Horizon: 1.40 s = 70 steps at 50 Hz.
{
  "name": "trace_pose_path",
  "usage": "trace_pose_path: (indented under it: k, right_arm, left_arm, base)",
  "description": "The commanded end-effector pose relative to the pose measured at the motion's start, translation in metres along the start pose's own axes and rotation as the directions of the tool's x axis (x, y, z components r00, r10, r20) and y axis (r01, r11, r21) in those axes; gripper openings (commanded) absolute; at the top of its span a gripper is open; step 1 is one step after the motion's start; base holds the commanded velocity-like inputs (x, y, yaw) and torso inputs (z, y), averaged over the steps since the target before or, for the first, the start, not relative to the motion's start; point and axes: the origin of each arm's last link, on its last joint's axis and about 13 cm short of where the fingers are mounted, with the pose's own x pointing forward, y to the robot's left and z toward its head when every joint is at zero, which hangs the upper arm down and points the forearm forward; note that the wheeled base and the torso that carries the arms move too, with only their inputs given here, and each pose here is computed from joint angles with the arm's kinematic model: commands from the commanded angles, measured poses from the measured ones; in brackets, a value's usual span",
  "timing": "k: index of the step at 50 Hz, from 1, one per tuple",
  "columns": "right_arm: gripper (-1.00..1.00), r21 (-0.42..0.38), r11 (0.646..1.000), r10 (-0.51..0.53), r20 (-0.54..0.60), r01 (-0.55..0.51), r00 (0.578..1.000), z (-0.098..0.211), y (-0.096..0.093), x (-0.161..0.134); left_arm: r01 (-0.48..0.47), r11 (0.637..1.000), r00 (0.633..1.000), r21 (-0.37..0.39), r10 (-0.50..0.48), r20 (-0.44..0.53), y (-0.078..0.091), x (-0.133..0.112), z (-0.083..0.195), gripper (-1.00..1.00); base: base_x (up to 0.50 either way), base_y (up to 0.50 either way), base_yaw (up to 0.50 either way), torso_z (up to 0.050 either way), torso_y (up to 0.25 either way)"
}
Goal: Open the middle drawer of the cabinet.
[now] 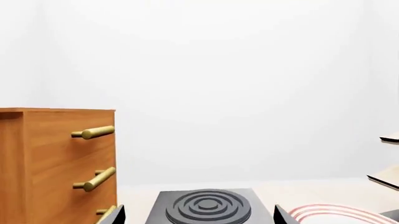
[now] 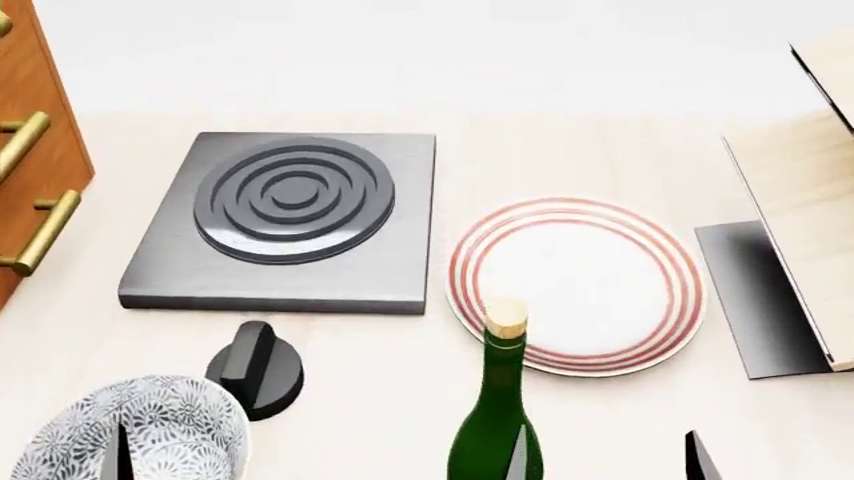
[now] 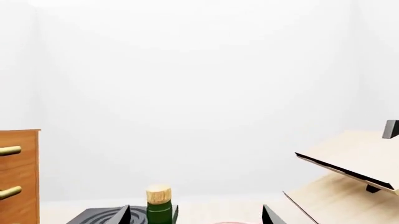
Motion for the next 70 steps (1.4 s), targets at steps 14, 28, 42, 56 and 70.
trace_pose_path:
  k: [14,28,42,56,70]
  right_arm:
    - [1.0,-0.03,0.999,-0.011,-0.004,0.011,1.0,-0.0009,-0.0004,0.0003]
    - [1.0,-0.033,0.999,-0.009,-0.007,0.009,1.0,-0.0011,-0.0004,0.0006]
    - [1.0,-0.003,1.0,0.021,0.01,-0.021,1.0,-0.0003,-0.0012,-0.0007]
    - [1.0,-0.003,1.0,0.021,0.01,-0.021,1.0,-0.0002,-0.001,-0.0009]
    - [1.0,-0.008,1.0,0.019,0.012,-0.019,1.0,-0.0001,-0.0009,-0.0013]
  left_arm:
    - [0.002,1.0,1.0,0.007,-0.002,-0.003,-0.0009,-0.0015,0.0003,1.0]
    - [0.007,1.0,1.0,0.011,-0.007,-0.005,-0.0016,-0.0016,-0.0006,1.0]
    - [0.01,1.0,1.0,0.022,-0.01,-0.007,-0.0022,-0.0016,-0.0012,1.0]
    - [0.01,1.0,1.0,0.024,-0.01,-0.007,-0.0022,-0.0014,-0.0014,1.0]
    - [0.008,1.0,1.0,0.024,-0.008,-0.008,-0.0021,-0.0018,-0.0014,1.0]
  base:
    - [0.0,0.44,0.0,0.0,0.0]
    - [0.0,0.5,0.0,0.0,0.0]
    - [0.27,0.17,0.0,0.0,0.0]
    - [0.5,-0.08,0.0,0.0,0.0]
    - [0.5,-0.08,0.0,0.0,0.0]
